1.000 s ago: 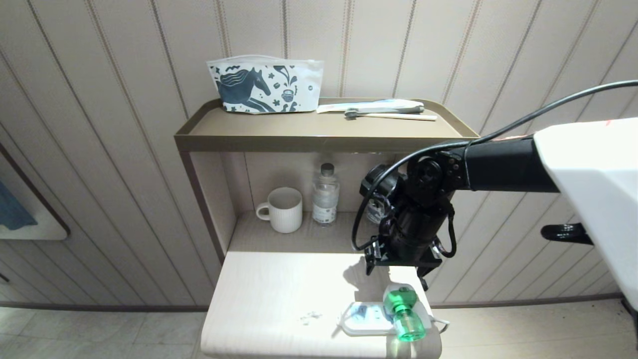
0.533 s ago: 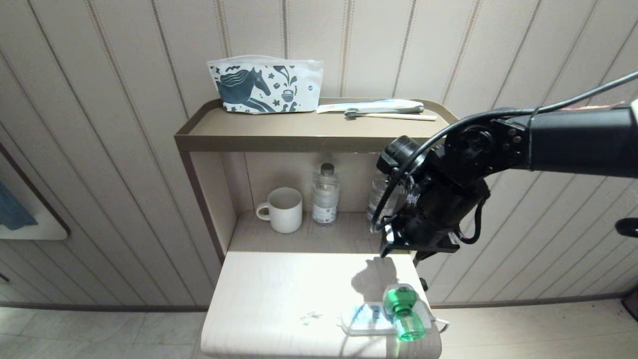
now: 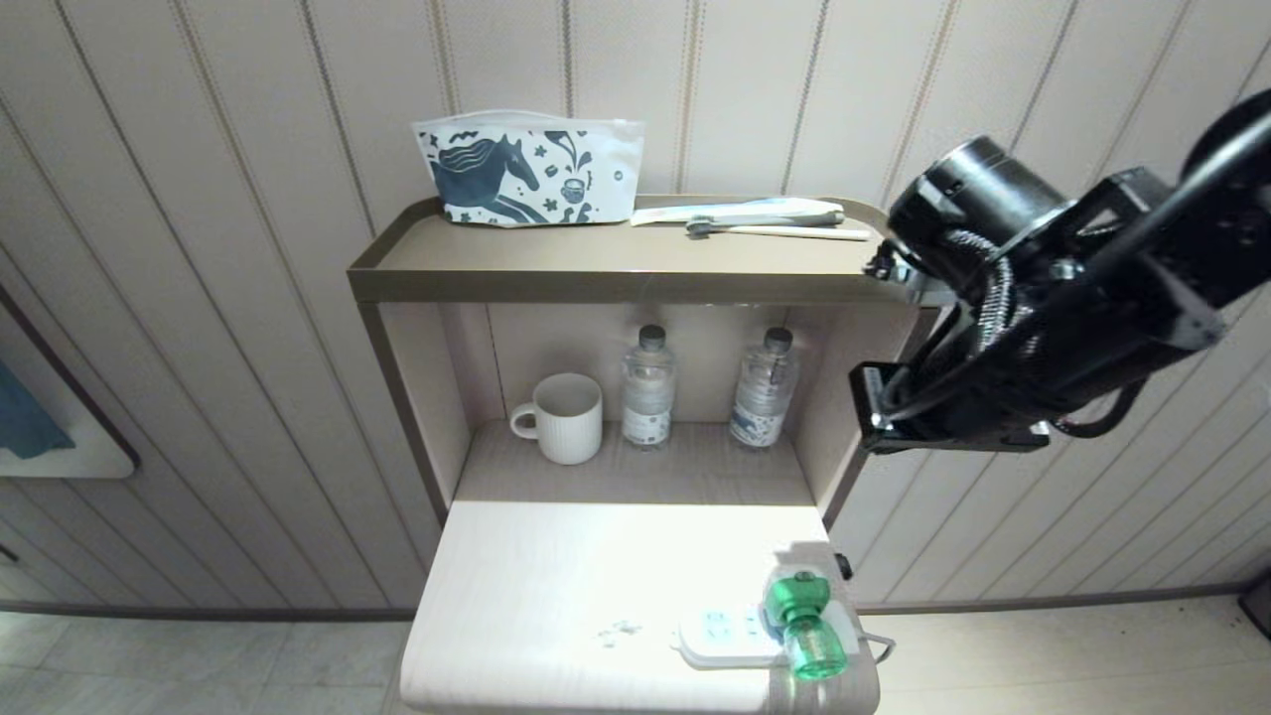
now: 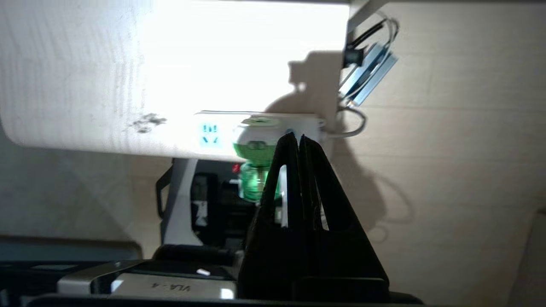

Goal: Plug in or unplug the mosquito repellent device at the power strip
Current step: Hold the socket with your left hand and unplug it with your right hand

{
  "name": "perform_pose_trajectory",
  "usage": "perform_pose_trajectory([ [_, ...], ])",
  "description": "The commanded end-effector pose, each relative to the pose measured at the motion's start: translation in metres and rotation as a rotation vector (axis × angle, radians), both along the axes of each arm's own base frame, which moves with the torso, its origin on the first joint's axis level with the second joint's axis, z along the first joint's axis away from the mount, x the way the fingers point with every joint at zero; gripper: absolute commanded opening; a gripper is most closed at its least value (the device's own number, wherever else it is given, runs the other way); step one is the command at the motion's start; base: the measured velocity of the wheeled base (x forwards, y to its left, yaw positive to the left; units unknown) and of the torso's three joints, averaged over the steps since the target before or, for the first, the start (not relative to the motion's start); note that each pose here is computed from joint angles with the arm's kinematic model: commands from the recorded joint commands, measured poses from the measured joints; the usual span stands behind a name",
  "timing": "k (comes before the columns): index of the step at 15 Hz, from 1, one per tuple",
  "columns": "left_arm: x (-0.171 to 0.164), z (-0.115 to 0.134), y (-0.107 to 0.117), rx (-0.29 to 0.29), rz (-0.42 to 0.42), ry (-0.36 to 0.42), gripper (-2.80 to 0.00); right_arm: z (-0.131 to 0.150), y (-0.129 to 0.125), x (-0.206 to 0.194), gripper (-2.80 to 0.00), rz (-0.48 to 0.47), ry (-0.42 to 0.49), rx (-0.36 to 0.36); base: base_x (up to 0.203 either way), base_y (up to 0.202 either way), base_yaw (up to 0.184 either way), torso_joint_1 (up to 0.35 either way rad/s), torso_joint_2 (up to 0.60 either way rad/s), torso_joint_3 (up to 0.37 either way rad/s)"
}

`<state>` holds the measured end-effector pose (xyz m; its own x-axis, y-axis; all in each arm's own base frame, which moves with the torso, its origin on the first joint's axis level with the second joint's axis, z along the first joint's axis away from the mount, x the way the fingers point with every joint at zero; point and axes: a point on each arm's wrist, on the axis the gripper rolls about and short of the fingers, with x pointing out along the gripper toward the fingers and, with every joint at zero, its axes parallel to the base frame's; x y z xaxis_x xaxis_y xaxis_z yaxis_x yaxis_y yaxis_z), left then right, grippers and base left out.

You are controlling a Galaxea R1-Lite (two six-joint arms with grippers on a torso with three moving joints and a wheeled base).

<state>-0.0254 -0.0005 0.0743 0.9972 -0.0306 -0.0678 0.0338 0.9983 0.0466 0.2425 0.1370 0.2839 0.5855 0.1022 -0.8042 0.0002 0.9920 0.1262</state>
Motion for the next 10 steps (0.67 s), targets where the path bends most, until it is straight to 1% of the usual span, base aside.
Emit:
perform_pose_trajectory([
  [1,0.000,0.000,0.000,0.000,0.000,0.000,-2.80,0.024,-0.021,-0.034,-2.80,-0.006,-0.087,0.021,0.000,0.000,0.000,0.000,0.00,0.000],
  [4,0.000,0.000,0.000,0.000,0.000,0.000,-2.80,0.040,-0.050,-0.077,-2.80,-0.011,-0.191,0.055,0.000,0.000,0.000,0.000,0.00,0.000],
  [5,0.000,0.000,0.000,0.000,0.000,0.001,-2.80,0.044,-0.064,-0.093,-2.80,-0.025,-0.242,0.070,0.000,0.000,0.000,0.000,0.00,0.000],
  [7,0.000,0.000,0.000,0.000,0.000,0.000,-2.80,0.048,-0.096,-0.136,-2.80,-0.046,-0.381,0.094,0.000,0.000,0.000,0.000,0.00,0.000],
  [8,0.000,0.000,0.000,0.000,0.000,0.000,-2.80,0.043,-0.108,-0.158,-2.80,-0.038,-0.450,0.086,0.000,0.000,0.000,0.000,0.00,0.000],
  [9,0.000,0.000,0.000,0.000,0.000,0.000,-2.80,0.031,-0.118,-0.177,-2.80,-0.015,-0.525,0.065,0.000,0.000,0.000,0.000,0.00,0.000],
  [10,0.000,0.000,0.000,0.000,0.000,0.000,-2.80,0.017,-0.122,-0.185,-2.80,0.006,-0.597,0.039,0.000,0.000,0.000,0.000,0.00,0.000],
])
